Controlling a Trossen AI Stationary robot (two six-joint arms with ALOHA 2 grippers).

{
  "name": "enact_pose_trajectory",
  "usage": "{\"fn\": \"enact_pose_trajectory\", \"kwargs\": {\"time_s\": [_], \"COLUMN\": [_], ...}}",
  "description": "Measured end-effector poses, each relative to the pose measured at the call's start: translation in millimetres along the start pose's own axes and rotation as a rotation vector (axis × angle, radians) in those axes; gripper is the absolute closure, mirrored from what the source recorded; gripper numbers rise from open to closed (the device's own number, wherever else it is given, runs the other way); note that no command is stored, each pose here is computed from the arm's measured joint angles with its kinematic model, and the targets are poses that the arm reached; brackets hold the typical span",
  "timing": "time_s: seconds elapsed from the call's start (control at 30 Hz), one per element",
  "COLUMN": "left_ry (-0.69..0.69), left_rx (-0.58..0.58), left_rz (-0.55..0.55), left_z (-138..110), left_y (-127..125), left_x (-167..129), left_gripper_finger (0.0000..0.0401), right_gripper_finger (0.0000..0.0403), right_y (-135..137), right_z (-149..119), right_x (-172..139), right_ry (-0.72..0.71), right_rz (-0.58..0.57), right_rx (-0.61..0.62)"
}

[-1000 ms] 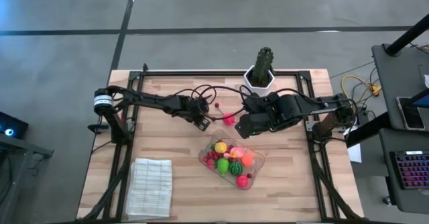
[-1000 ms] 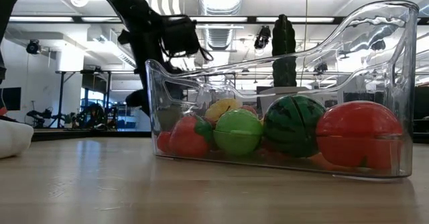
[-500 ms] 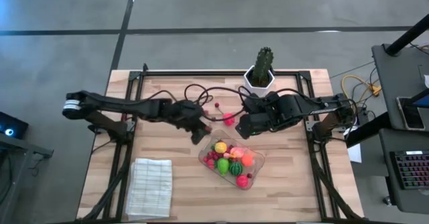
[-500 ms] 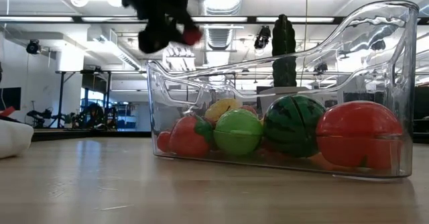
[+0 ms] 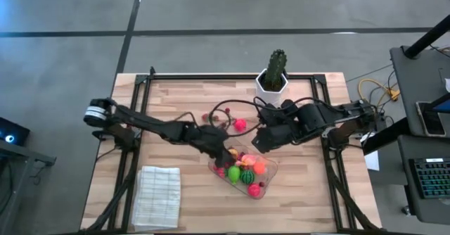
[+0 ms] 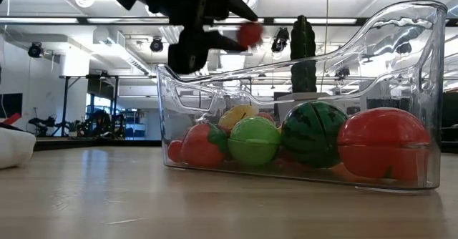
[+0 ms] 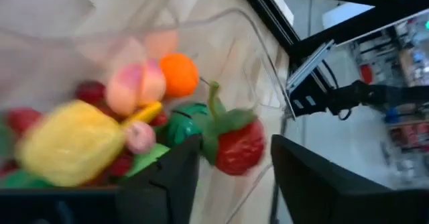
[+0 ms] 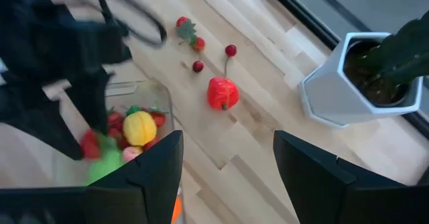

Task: Pick and placing Produce into tupperware
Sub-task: Put the red strawberry into the transparent bin, then put the red apple into the transparent bin

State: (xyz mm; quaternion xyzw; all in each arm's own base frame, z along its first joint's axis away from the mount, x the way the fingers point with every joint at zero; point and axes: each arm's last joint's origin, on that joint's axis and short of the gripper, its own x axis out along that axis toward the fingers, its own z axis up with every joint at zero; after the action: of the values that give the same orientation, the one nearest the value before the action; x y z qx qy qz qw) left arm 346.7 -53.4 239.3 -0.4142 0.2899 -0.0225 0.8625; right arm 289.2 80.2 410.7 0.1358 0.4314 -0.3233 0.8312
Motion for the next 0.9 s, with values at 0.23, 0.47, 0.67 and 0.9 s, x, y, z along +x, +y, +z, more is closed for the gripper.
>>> {"fn": "enact_pose_trajectory", "kwargs": {"time_s": [0.23,0.47,0.67,0.9], "left_ry": [-0.007,-0.057,0.017,-0.075], "left_rx": [-0.089,0.037,0.046,0.098], "left_rz": [-0.009,0.006,0.212,0.456], "left_z": [-3,2,-6,-15], "left_y": [1,-11,-6,-2], "left_x": [8,-19,-57,-109], "left_gripper_finger": [0.015,0.0126,0.0125,0.0125], "right_gripper_finger": [0.0179,0.0179,0.0179,0.0179], "right_y": [4,6,4,3], "right_z": [-9,-11,-11,-25], "right_x": [-10,-6,6,55], "right_ry": [-0.005,0.009,0.045,0.17], "right_rz": [0.032,0.023,-0.005,-0.087], "right_rx": [0.036,-0.005,0.089,0.154]}}
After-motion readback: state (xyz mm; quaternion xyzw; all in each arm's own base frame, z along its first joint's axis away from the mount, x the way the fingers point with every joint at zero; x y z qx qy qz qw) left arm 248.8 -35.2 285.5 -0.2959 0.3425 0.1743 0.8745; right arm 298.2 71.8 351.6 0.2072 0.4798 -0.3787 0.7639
